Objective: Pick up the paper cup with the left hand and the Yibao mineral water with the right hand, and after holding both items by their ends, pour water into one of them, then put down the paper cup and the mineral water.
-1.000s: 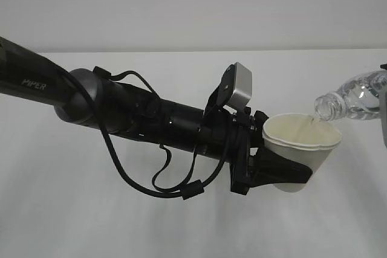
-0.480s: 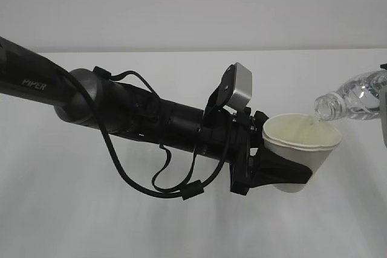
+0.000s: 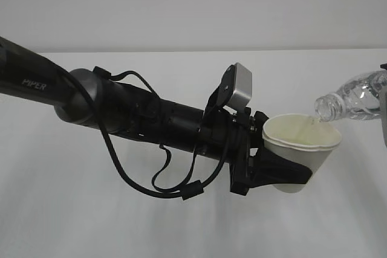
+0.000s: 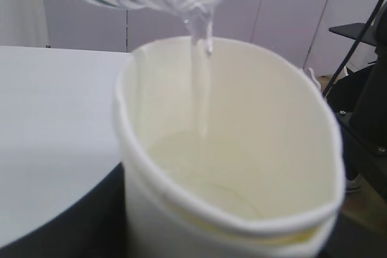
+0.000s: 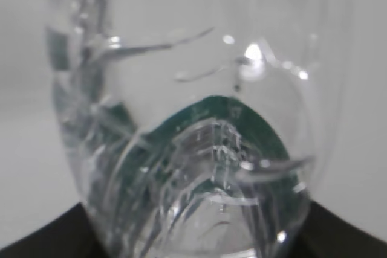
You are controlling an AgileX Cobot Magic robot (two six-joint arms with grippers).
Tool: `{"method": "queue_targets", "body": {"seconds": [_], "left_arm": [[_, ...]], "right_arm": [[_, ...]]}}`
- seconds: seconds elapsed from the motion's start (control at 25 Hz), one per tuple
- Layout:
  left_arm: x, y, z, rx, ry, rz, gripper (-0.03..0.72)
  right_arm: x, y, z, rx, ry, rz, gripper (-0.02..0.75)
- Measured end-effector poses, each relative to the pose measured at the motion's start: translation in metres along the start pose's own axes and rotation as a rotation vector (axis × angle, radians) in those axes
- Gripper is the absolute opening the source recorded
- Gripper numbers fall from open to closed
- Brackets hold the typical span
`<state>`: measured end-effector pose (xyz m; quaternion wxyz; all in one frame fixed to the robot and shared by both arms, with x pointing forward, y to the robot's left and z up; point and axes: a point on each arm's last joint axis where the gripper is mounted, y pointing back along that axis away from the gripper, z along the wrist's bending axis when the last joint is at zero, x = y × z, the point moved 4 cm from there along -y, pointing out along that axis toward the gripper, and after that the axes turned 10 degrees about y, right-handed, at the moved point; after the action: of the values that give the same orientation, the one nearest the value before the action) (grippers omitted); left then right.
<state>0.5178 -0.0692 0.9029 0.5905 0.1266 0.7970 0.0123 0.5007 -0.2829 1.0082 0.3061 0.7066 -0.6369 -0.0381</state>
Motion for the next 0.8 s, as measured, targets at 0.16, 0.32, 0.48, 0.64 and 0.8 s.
{"method": "queue_targets", "body": {"seconds": [0.16, 0.32, 0.48, 0.64, 0.8], "left_arm": [[0.0, 0.0, 0.0, 0.0, 0.0, 0.0, 0.435], [0.0002, 0.0, -0.0001, 0.001, 0.0, 0.001, 0.435], [0.0002, 0.0, -0.0001, 0.001, 0.002, 0.001, 0.434], [0.0002, 0.0, -0.0001, 0.001, 0.002, 0.001, 0.433], [0.0004, 0.0, -0.0002, 0.002, 0.001, 0.003, 0.433]], "right_arm": [[0.0, 0.0, 0.0, 0.0, 0.0, 0.0, 0.401], [0.0, 0.0, 0.0, 0.0, 0.002, 0.0, 0.401], [0.0, 0.0, 0.0, 0.0, 0.002, 0.0, 0.4], [0.0, 0.0, -0.0001, 0.001, 0.006, 0.0, 0.4], [0.0001, 0.0, -0.0001, 0.001, 0.009, 0.0, 0.4]]}}
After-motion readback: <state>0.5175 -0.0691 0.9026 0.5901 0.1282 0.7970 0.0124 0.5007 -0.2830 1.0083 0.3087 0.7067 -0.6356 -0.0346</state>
